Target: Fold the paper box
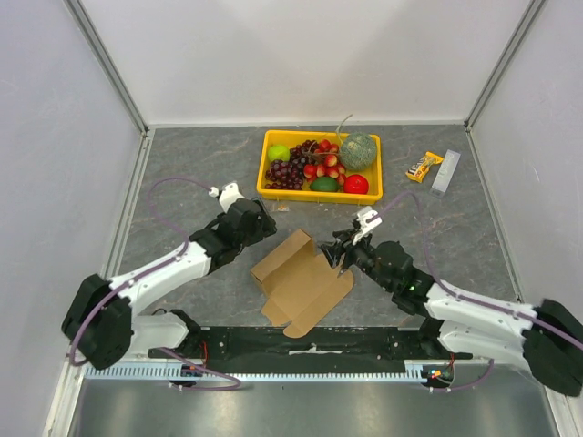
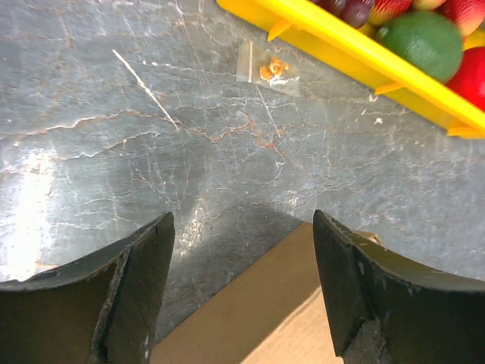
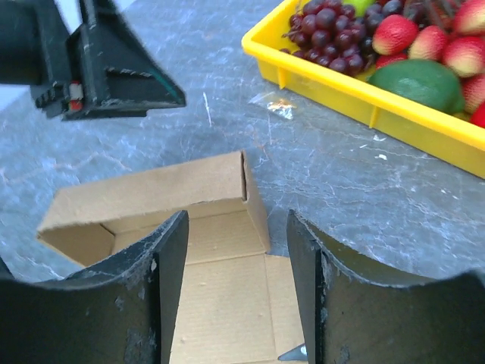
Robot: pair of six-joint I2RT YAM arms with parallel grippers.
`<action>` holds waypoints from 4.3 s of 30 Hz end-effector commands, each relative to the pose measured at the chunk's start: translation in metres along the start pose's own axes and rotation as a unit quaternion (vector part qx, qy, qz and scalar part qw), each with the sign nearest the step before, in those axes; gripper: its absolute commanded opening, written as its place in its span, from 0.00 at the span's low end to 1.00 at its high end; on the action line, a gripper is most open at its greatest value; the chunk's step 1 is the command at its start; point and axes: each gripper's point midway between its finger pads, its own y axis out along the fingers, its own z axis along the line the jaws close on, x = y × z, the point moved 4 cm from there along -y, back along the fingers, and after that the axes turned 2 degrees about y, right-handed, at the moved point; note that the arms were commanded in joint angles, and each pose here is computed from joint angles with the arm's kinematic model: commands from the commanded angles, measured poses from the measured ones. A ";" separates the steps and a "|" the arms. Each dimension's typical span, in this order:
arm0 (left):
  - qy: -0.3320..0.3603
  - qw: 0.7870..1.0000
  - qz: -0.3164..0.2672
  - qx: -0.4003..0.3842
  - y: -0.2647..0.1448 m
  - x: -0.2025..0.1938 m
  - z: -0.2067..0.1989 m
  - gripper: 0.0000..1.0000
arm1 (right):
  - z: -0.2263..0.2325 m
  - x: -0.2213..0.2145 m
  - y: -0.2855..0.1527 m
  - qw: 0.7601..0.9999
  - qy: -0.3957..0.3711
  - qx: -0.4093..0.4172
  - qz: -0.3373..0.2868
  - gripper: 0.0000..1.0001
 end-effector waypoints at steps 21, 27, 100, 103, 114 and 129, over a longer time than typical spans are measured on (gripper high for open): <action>0.063 0.992 0.020 -0.110 -0.081 0.017 -0.005 0.84 | -0.020 0.029 -0.061 0.947 0.190 -0.223 0.135 0.98; 0.103 0.983 -0.004 -0.151 -0.092 0.022 -0.008 0.84 | 0.004 -0.024 -0.076 0.899 0.382 -0.158 0.146 0.89; 0.147 0.976 0.015 -0.160 -0.081 0.012 -0.008 0.82 | 0.047 -0.136 -0.094 0.846 0.515 -0.137 -0.022 0.40; 0.149 0.976 0.016 -0.159 -0.081 0.010 -0.007 0.82 | 0.050 -0.134 -0.092 0.848 0.513 -0.132 -0.025 0.35; 0.150 0.976 0.020 -0.156 -0.080 0.007 -0.003 0.82 | 0.052 -0.138 -0.089 0.855 0.499 -0.139 -0.022 0.14; 0.146 0.976 0.010 -0.159 -0.084 0.012 -0.006 0.82 | 0.068 -0.098 -0.085 0.907 0.386 -0.164 -0.023 0.00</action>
